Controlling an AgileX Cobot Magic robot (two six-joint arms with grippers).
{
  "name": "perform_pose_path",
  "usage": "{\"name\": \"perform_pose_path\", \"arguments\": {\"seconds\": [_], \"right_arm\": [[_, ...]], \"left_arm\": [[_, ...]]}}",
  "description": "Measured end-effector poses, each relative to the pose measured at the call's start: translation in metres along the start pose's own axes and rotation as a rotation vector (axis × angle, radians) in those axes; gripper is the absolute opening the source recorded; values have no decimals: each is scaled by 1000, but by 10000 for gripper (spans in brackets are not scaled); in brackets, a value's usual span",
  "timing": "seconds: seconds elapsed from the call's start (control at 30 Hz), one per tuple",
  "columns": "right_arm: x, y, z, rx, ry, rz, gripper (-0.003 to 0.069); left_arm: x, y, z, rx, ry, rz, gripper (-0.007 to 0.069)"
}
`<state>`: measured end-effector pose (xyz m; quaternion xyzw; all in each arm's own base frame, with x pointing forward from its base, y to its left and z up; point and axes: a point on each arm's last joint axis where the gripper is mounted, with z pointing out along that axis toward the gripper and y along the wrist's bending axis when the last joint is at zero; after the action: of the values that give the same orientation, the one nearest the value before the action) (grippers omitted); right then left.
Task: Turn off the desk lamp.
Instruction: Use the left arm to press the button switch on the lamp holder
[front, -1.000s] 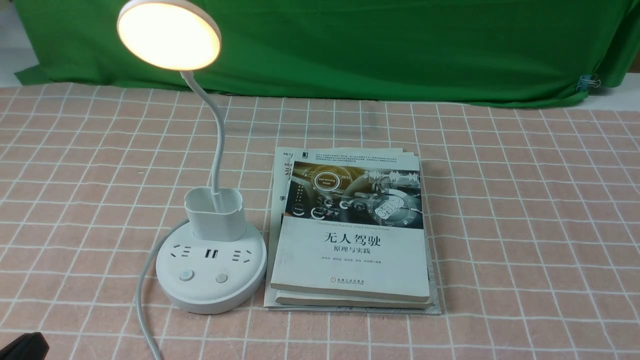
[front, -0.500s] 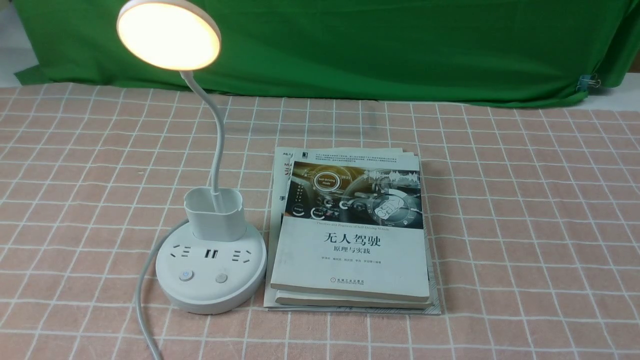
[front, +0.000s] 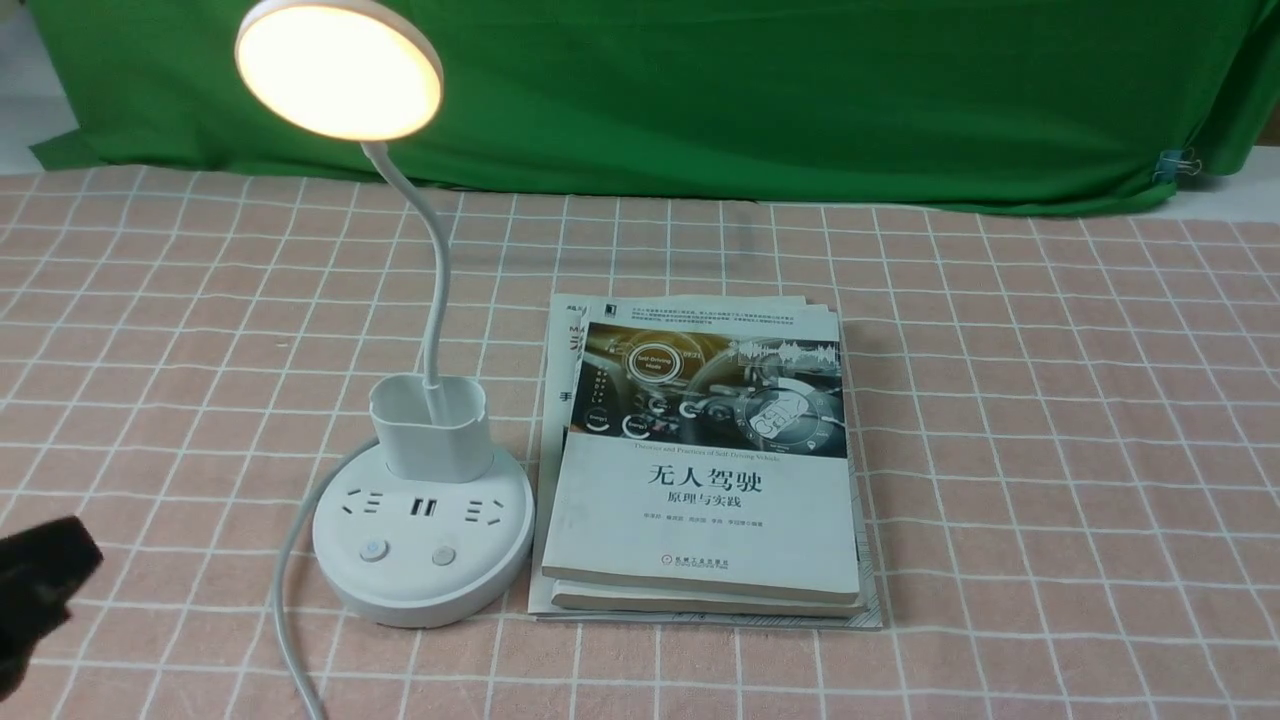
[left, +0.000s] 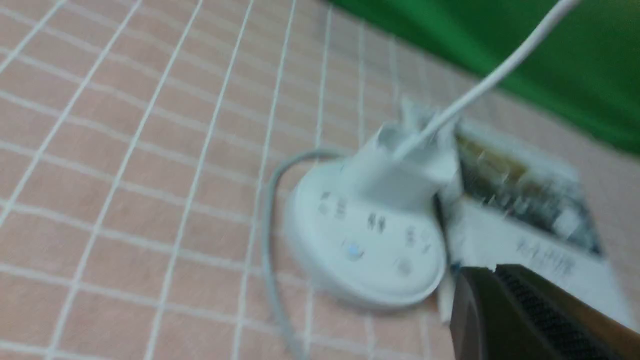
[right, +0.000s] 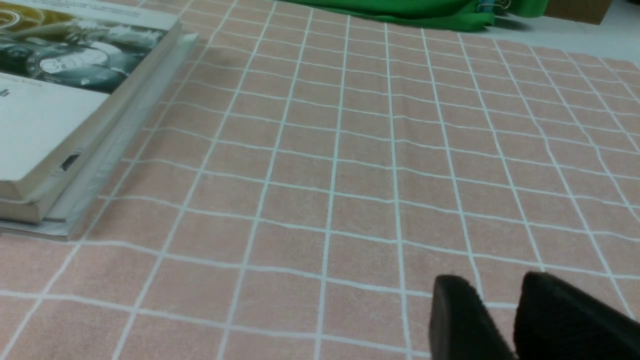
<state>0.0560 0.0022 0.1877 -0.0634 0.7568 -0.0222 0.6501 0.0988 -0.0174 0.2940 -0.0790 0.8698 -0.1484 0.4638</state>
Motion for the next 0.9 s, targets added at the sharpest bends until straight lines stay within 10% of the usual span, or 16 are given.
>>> {"name": "perform_pose_path", "arguments": {"seconds": [0.37, 0.9], "right_arm": [[0, 0, 0, 0, 0, 0, 240], [0, 0, 0, 0, 0, 0, 240]], "left_arm": [[-34, -8, 100, -27, 609, 186, 6], [-26, -77, 216, -21, 792, 443, 6]]}}
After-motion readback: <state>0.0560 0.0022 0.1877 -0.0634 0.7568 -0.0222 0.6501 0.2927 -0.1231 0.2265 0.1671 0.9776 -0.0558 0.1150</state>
